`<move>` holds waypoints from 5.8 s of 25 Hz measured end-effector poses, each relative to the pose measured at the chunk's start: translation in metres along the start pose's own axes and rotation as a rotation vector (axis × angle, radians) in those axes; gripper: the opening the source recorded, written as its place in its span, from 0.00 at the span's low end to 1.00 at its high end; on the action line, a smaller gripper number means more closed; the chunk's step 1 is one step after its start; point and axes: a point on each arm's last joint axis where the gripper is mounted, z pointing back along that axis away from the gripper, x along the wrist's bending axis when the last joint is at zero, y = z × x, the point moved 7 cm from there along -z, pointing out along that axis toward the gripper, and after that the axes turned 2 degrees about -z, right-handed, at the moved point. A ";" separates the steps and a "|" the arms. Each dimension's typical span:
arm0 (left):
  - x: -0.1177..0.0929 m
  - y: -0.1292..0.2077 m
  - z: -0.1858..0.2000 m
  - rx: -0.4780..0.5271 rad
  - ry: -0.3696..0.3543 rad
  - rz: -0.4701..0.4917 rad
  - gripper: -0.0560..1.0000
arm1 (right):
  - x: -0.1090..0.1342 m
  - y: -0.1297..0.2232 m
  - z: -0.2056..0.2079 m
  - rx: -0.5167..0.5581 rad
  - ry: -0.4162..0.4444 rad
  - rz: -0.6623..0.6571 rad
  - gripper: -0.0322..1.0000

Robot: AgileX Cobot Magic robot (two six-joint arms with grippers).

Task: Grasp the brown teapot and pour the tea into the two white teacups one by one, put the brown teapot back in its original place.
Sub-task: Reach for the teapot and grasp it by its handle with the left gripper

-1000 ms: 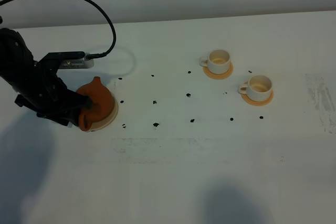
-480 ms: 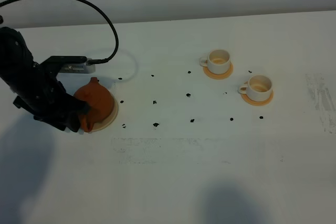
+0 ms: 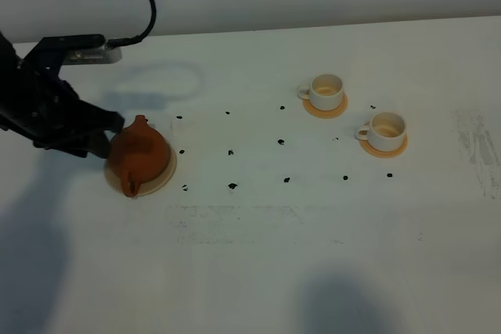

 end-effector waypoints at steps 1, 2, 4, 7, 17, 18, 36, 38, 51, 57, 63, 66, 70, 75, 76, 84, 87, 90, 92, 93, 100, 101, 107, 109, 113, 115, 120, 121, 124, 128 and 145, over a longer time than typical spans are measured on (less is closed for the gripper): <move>-0.005 -0.001 -0.001 -0.003 0.007 0.017 0.34 | 0.000 0.000 0.000 0.000 0.000 0.000 0.25; -0.010 -0.002 -0.002 -0.005 0.009 0.034 0.34 | 0.000 0.000 0.000 0.000 0.000 0.000 0.25; -0.019 -0.002 -0.003 0.000 0.015 0.052 0.34 | 0.000 0.000 0.000 0.000 0.000 0.000 0.25; -0.030 0.000 -0.005 0.018 0.024 0.045 0.34 | 0.000 0.000 0.000 0.000 0.000 -0.001 0.25; -0.025 0.022 -0.008 0.162 -0.038 0.061 0.34 | 0.000 0.000 0.000 0.000 0.000 -0.001 0.25; -0.024 0.022 -0.010 0.170 -0.043 0.079 0.34 | 0.000 0.000 0.000 0.000 0.000 0.000 0.25; -0.007 0.016 -0.032 0.163 -0.120 0.066 0.34 | 0.000 0.000 0.000 0.000 0.000 -0.001 0.25; -0.007 0.015 -0.032 0.158 -0.120 0.066 0.34 | 0.000 0.000 0.000 0.000 0.000 -0.001 0.25; -0.010 0.010 -0.047 0.140 -0.098 0.074 0.34 | 0.000 0.000 0.000 0.000 0.000 -0.001 0.25; -0.009 0.010 -0.054 0.152 -0.098 0.065 0.34 | 0.000 0.000 0.000 0.000 0.000 -0.001 0.25; -0.008 0.009 -0.058 0.145 -0.099 0.062 0.34 | 0.000 0.000 0.000 0.000 0.000 -0.001 0.25; -0.008 0.007 -0.058 0.136 -0.099 0.062 0.34 | 0.000 0.000 0.000 0.000 0.000 -0.001 0.25; -0.008 0.006 -0.058 0.125 -0.100 0.062 0.34 | 0.000 0.000 0.000 0.000 0.000 -0.001 0.25; -0.007 0.005 -0.058 0.124 -0.100 0.060 0.34 | 0.000 0.000 0.000 0.000 0.000 -0.001 0.25; -0.007 0.005 -0.058 0.124 -0.100 0.060 0.34 | 0.000 0.000 0.000 0.000 0.000 -0.001 0.25; -0.012 0.005 -0.059 0.124 -0.094 0.055 0.34 | 0.000 0.000 0.000 0.000 0.000 -0.001 0.25; -0.012 0.005 -0.059 0.124 -0.093 0.056 0.34 | 0.000 0.000 0.000 0.000 0.000 -0.001 0.25; -0.012 0.005 -0.059 0.124 -0.093 0.056 0.34 | 0.000 0.000 0.000 0.000 0.000 -0.001 0.25; -0.012 0.005 -0.059 0.124 -0.093 0.055 0.34 | 0.000 0.000 0.000 0.000 0.000 -0.001 0.25; -0.012 0.005 -0.059 0.124 -0.093 0.056 0.34 | 0.000 0.000 0.000 0.000 0.000 -0.001 0.25; -0.012 0.005 -0.059 0.123 -0.095 0.075 0.34 | 0.000 0.000 0.000 0.000 0.000 -0.001 0.25; -0.012 0.005 -0.059 0.123 -0.095 0.076 0.34 | 0.000 0.000 0.000 0.000 0.000 -0.001 0.25; -0.012 0.006 -0.060 0.127 -0.095 0.077 0.34 | 0.000 0.000 0.000 0.000 0.000 -0.001 0.25; -0.011 0.006 -0.062 0.130 -0.095 0.078 0.34 | 0.000 0.000 0.000 0.000 0.000 -0.001 0.25; -0.011 0.006 -0.062 0.129 -0.095 0.078 0.34 | 0.000 0.000 0.000 0.000 0.000 -0.001 0.25; -0.011 0.006 -0.062 0.129 -0.096 0.077 0.34 | 0.000 0.000 0.000 0.000 0.000 -0.001 0.25; -0.011 0.006 -0.064 0.135 -0.095 0.073 0.22 | 0.000 0.000 0.000 0.000 0.000 -0.001 0.25; -0.011 0.007 -0.066 0.143 -0.093 0.075 0.16 | 0.000 0.000 0.000 0.000 0.000 -0.001 0.25; -0.011 0.010 -0.069 0.166 -0.091 0.063 0.14 | 0.000 0.000 0.000 0.000 0.000 -0.001 0.25; -0.010 0.014 -0.072 0.191 -0.087 0.041 0.14 | 0.000 0.000 0.000 0.000 0.000 -0.001 0.25; -0.008 0.008 -0.056 0.169 -0.114 -0.170 0.14 | 0.000 0.000 0.000 0.000 0.000 -0.001 0.25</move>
